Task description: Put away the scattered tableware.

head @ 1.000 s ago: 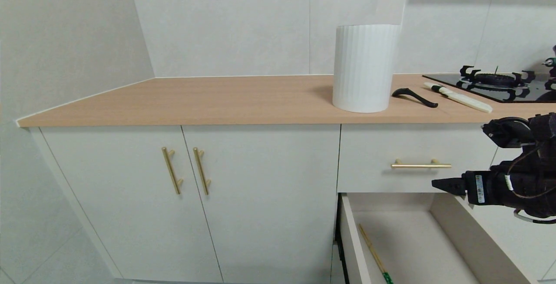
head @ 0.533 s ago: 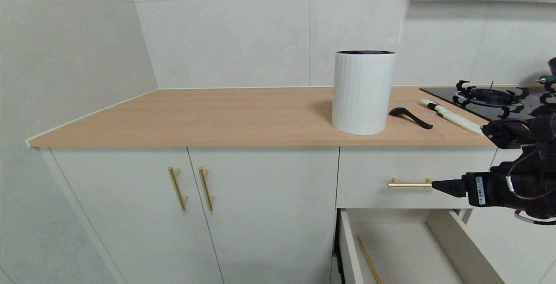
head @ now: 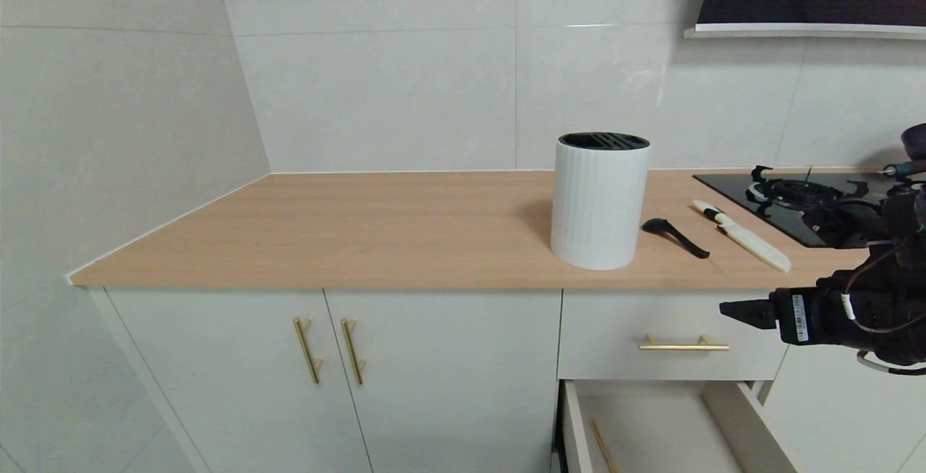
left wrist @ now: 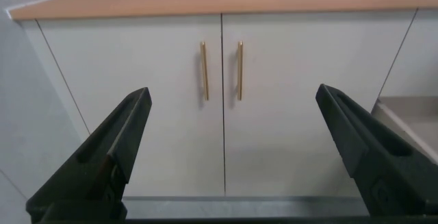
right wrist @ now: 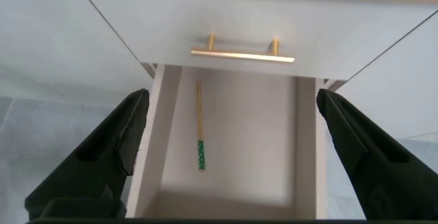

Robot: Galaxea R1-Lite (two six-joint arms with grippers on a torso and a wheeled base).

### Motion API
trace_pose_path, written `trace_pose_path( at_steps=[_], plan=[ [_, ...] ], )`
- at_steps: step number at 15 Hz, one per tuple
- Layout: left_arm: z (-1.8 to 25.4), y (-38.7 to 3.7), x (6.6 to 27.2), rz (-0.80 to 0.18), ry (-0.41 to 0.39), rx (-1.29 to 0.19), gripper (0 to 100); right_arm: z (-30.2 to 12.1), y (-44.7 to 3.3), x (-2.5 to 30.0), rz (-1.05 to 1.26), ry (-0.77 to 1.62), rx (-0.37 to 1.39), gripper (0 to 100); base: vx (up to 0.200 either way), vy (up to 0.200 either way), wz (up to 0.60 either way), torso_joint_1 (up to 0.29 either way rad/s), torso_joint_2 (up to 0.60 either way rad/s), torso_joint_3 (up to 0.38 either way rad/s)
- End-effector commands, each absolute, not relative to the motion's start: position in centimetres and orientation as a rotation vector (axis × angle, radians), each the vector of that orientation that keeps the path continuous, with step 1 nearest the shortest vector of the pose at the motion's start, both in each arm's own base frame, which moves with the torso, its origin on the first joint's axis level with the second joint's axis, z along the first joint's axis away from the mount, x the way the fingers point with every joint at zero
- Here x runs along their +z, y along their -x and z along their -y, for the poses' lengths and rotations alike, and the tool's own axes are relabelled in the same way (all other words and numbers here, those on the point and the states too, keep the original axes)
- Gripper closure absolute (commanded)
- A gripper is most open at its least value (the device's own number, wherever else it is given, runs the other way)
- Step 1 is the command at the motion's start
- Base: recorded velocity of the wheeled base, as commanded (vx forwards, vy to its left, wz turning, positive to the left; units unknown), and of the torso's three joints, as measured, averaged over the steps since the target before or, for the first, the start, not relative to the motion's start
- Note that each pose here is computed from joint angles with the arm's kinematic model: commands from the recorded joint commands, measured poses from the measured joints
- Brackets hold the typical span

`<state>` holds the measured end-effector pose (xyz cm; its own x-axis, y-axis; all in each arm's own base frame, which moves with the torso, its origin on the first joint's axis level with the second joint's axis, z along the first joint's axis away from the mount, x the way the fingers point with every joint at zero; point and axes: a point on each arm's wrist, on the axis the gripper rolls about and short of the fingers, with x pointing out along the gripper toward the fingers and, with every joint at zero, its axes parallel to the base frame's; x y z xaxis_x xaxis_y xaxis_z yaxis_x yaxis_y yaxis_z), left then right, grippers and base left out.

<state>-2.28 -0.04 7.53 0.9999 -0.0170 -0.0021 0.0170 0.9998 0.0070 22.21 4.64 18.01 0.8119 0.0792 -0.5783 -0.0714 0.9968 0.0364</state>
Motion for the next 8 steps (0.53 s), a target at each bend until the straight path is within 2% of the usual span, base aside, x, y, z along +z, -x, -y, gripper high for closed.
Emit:
trace_pose_path(
  at_steps=[1, 5, 8],
  plan=[
    [0.0, 2.3, 7.5, -0.001, -0.006, -0.017, 0, -4.4, -22.6, 17.8, -0.622, -0.017, 0.066, 0, 0.0, 0.0, 0.0, 0.178, -0.42, -0.227],
    [0.0, 2.3, 7.5, -0.001, -0.006, -0.017, 0, -2.6, -24.5, 17.7, -0.575, -0.019, 0.034, 0, 0.0, 0.0, 0.0, 0.053, -0.11, -0.069],
    [0.0, 2.3, 7.5, -0.001, -0.006, -0.017, 0, -0.4, -29.6, 17.0, -0.535, -0.05, 0.096, 0, 0.0, 0.0, 0.0, 0.0, 0.0, 0.0]
  ],
)
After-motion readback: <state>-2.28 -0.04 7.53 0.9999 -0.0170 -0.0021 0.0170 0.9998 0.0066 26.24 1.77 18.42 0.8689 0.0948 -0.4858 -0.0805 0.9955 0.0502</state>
